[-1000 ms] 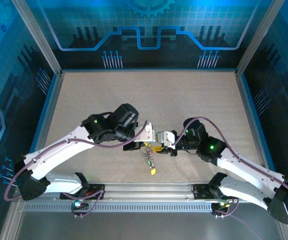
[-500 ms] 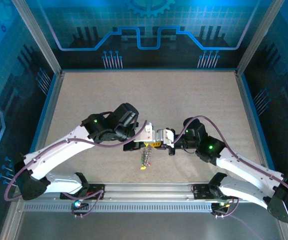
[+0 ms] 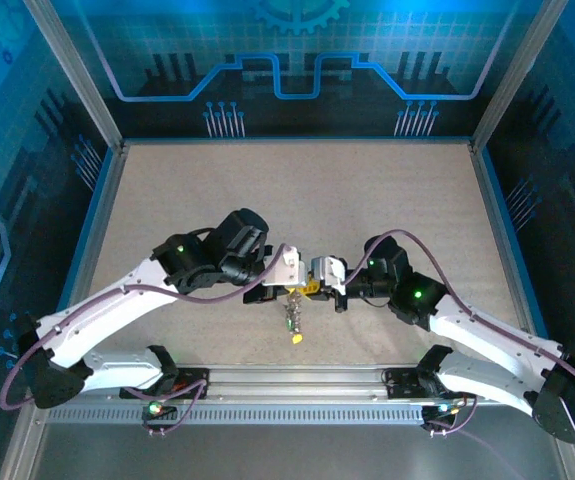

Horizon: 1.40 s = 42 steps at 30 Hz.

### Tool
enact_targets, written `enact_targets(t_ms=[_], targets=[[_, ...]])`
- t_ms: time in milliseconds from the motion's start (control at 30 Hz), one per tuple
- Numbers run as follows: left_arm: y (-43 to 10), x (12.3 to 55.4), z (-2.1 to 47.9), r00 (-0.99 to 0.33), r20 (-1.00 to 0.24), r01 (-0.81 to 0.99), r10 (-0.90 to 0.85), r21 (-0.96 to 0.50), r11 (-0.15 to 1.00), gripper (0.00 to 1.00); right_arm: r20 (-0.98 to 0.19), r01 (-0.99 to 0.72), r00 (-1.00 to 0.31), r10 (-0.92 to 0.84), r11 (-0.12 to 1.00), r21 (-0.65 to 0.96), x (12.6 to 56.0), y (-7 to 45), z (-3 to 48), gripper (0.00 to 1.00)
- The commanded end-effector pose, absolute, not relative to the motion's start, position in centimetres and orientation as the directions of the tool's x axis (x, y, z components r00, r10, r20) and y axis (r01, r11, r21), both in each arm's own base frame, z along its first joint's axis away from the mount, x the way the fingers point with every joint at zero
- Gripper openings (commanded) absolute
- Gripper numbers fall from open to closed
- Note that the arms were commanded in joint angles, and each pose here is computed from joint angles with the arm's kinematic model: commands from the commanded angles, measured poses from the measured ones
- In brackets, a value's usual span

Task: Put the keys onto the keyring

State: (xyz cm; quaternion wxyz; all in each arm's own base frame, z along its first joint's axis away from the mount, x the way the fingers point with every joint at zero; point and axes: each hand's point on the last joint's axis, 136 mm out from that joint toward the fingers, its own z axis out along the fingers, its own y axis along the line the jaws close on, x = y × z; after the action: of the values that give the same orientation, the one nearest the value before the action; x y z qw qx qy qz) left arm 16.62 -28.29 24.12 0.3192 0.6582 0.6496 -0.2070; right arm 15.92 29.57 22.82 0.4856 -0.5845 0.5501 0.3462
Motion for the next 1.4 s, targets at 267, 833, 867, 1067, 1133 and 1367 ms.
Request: enact_targets(t_ms=[267, 833, 867, 1067, 1133, 1367], targets=[[-28.1, 15.9, 25.7, 0.143, -0.793, 0.967, 0.592, 0.239, 0.087, 0.33, -0.974, -0.968, 0.193, -0.120, 0.138, -0.208, 15.5, 29.0, 26.7, 0.00], [-29.2, 16.7, 27.2, 0.134, -0.859, 0.960, 0.493, 0.235, 0.150, 0.19, -0.974, -0.959, 0.221, -0.047, 0.171, -0.226, 15.3, 28.6, 27.7, 0.00], [-29.2, 16.6, 27.2, 0.136, -0.859, 0.960, 0.494, 0.236, 0.147, 0.16, -0.974, -0.959, 0.222, -0.049, 0.168, -0.227, 15.2, 28.6, 27.7, 0.00], [-29.3, 16.4, 26.9, 0.129, -0.855, 0.966, 0.503, 0.222, 0.129, 0.10, -0.974, -0.960, 0.222, -0.054, 0.163, -0.228, 15.1, 28.7, 27.5, 0.00], [-29.4, 16.2, 26.9, 0.129, -0.854, 0.969, 0.503, 0.216, 0.119, 0.00, -0.974, -0.960, 0.220, -0.060, 0.163, -0.227, 15.2, 28.8, 27.5, 0.00], [-28.7, 17.7, 26.9, 0.094, -0.802, 0.957, 0.590, 0.235, 0.167, 0.00, -0.955, -0.956, 0.205, -0.215, 0.165, -0.243, 15.9, 28.8, 25.6, 0.19]])
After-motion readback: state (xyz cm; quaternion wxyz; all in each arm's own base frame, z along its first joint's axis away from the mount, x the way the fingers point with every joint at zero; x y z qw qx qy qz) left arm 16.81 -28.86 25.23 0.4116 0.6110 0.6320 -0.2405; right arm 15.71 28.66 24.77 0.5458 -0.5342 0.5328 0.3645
